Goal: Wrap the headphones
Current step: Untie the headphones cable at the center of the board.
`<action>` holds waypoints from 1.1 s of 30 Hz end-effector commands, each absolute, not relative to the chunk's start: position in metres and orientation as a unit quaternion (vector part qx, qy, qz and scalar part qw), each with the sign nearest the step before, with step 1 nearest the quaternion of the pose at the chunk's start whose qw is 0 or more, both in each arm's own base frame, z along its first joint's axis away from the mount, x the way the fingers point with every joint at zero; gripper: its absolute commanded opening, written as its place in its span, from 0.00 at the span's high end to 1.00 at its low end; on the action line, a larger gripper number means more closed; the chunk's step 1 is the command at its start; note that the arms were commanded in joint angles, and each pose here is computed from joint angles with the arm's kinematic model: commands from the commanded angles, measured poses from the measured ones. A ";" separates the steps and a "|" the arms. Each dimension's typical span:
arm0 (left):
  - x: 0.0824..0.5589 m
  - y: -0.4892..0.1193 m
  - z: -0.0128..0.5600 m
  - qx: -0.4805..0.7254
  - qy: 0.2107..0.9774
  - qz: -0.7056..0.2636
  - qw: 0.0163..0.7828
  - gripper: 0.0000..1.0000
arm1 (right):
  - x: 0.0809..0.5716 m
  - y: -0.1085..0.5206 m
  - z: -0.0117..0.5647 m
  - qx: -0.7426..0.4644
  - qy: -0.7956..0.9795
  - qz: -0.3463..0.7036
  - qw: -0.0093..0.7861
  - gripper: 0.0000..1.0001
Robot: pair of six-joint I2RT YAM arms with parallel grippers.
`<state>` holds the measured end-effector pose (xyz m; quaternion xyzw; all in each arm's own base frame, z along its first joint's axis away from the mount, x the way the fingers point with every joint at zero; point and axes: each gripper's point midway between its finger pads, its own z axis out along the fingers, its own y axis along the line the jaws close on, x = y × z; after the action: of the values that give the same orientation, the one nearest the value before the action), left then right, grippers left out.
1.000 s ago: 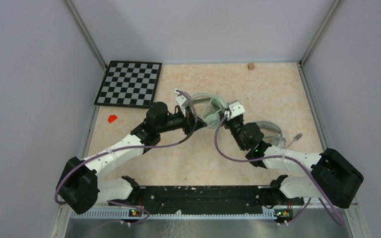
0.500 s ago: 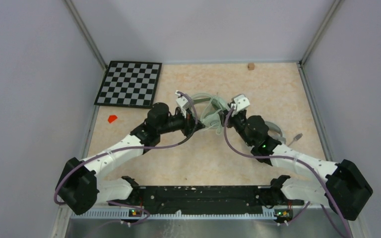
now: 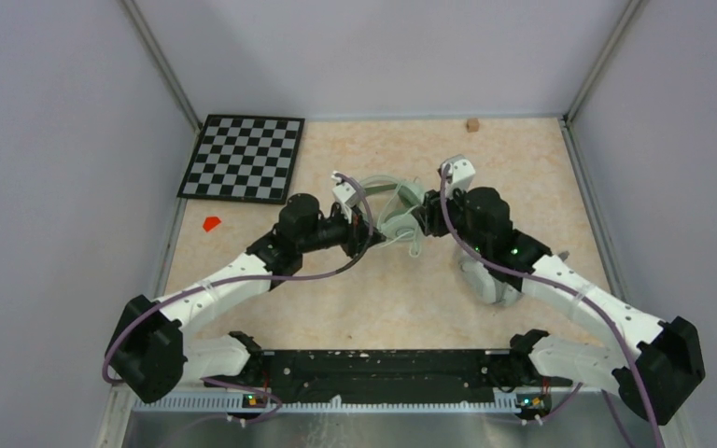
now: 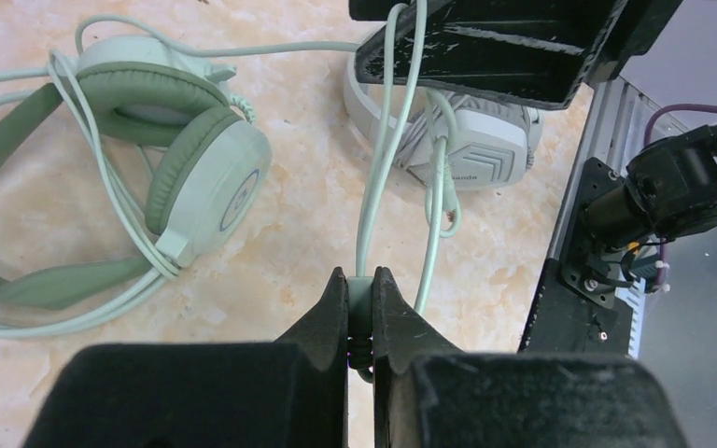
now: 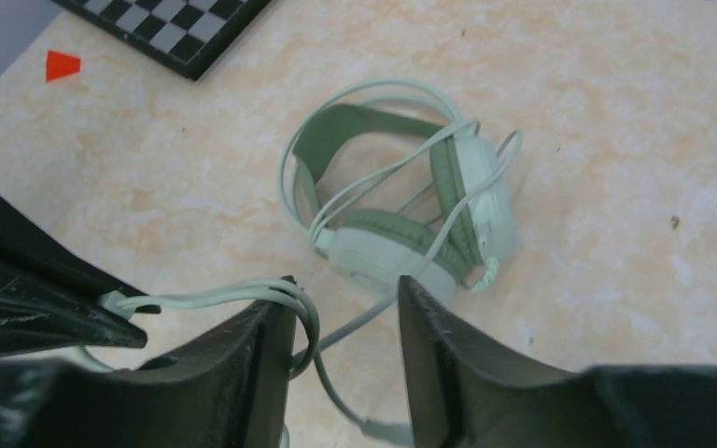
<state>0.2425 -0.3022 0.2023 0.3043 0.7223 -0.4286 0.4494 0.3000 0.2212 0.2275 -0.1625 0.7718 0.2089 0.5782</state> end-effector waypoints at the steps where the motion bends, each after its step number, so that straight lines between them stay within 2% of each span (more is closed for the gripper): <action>1: 0.227 -0.299 0.190 0.300 0.747 -0.441 0.397 1.00 | 0.294 0.203 0.240 -0.152 0.809 0.194 0.534 0.52; 3: 0.227 -0.303 0.202 0.291 0.741 -0.454 0.399 1.00 | 0.283 0.206 0.234 -0.192 0.813 0.201 0.512 0.41; 9: 0.228 -0.310 0.217 0.282 0.732 -0.477 0.397 1.00 | 0.250 0.221 0.249 -0.259 0.783 0.264 0.500 0.39; 11: 0.228 -0.310 0.215 0.281 0.734 -0.476 0.394 1.00 | 0.249 0.222 0.254 -0.246 0.777 0.278 0.509 0.41; 15: 0.227 -0.311 0.216 0.279 0.732 -0.482 0.393 1.00 | 0.244 0.237 0.246 -0.175 0.764 0.359 0.506 0.52; 19: 0.228 -0.312 0.225 0.271 0.725 -0.491 0.401 1.00 | 0.241 0.239 0.215 -0.073 0.764 0.418 0.486 0.63; 22: 0.227 -0.313 0.229 0.265 0.720 -0.498 0.404 1.00 | 0.239 0.237 0.208 -0.033 0.747 0.446 0.493 0.66; 26: 0.227 -0.314 0.233 0.261 0.717 -0.502 0.406 1.00 | 0.233 0.243 0.208 -0.043 0.731 0.458 0.504 0.66; 33: 0.224 -0.315 0.241 0.264 0.707 -0.513 0.408 1.00 | 0.229 0.263 0.208 -0.062 0.715 0.478 0.506 0.60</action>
<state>0.2242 -0.3099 0.2057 0.2544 0.7456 -0.4876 0.3762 0.2253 0.2478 0.1771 -0.0633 0.7599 0.4402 0.4742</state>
